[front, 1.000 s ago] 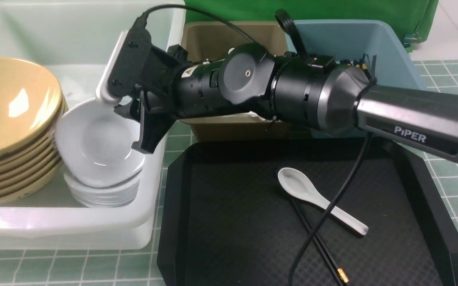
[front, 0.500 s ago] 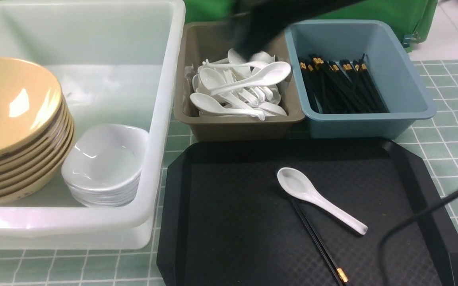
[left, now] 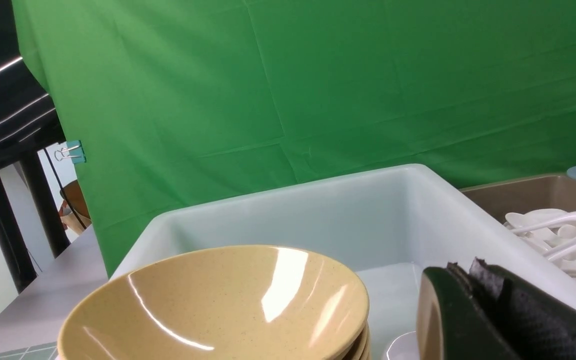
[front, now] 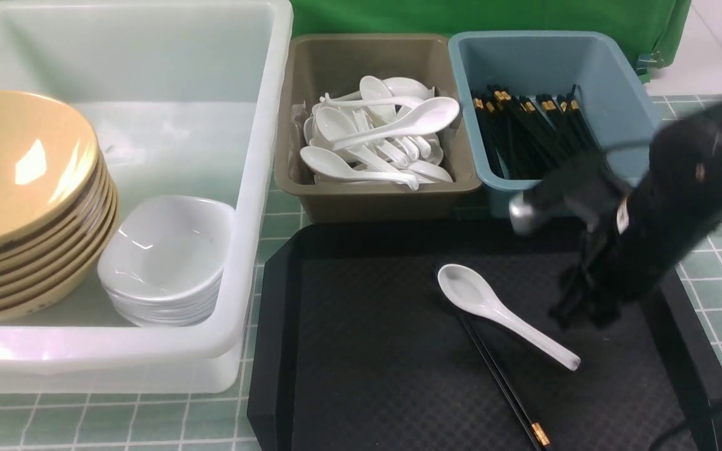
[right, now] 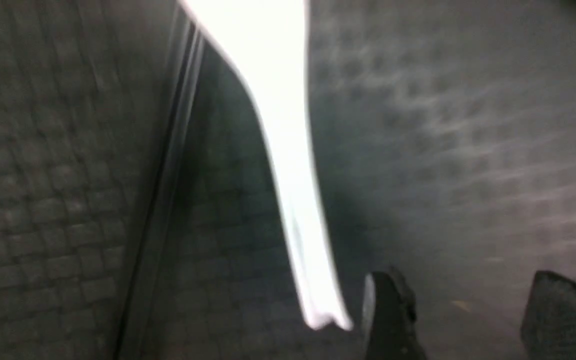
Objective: On blue table put chopsticks spoon bowls plates into blue grey white boxes.
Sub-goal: 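Reach down and grasp the white spoon resting in the bowl with the right gripper, then place the white spoon into the bin of spoons with the right gripper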
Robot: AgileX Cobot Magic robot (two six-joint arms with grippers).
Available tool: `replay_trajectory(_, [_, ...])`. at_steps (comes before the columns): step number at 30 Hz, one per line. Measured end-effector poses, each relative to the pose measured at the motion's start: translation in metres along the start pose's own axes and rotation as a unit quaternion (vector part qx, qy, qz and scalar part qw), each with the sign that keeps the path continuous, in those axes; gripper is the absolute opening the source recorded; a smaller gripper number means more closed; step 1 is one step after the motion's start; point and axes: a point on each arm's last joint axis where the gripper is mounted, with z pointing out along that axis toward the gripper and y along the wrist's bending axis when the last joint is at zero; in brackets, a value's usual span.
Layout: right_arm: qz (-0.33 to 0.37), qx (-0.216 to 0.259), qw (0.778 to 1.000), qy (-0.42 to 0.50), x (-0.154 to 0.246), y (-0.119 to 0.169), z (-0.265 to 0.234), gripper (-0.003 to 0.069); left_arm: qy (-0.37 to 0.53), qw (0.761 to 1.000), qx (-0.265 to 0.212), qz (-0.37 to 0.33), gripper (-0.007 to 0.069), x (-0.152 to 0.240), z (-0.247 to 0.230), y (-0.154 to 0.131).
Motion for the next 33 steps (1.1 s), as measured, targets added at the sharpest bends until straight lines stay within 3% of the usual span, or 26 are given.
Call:
replay_trajectory(12, [0.004,-0.074,0.997,-0.031,-0.002,0.016,0.024,0.0344,0.002,1.000,0.001,0.000,0.0005,0.000,0.000,0.000])
replay_trajectory(20, [-0.023,-0.089,0.996,-0.006,-0.003,0.018,0.031,0.0095,0.002,1.000,0.001,0.000,0.0005,0.000,0.000,0.000])
replay_trajectory(23, [-0.027,-0.091,0.995,-0.016,-0.010,0.017,0.015,0.0096,0.002,1.000,0.001,0.000,0.0005,0.000,0.000,0.000])
replay_trajectory(29, [-0.052,-0.082,0.986,-0.136,-0.052,0.021,-0.052,0.0096,-0.001,1.000,-0.001,0.000,0.0005,0.002,0.001,0.000])
replay_trajectory(33, [-0.087,-0.024,0.941,-0.325,-0.110,0.029,-0.080,0.0096,-0.015,1.000,-0.005,0.004,0.0005,0.006,0.002,-0.001])
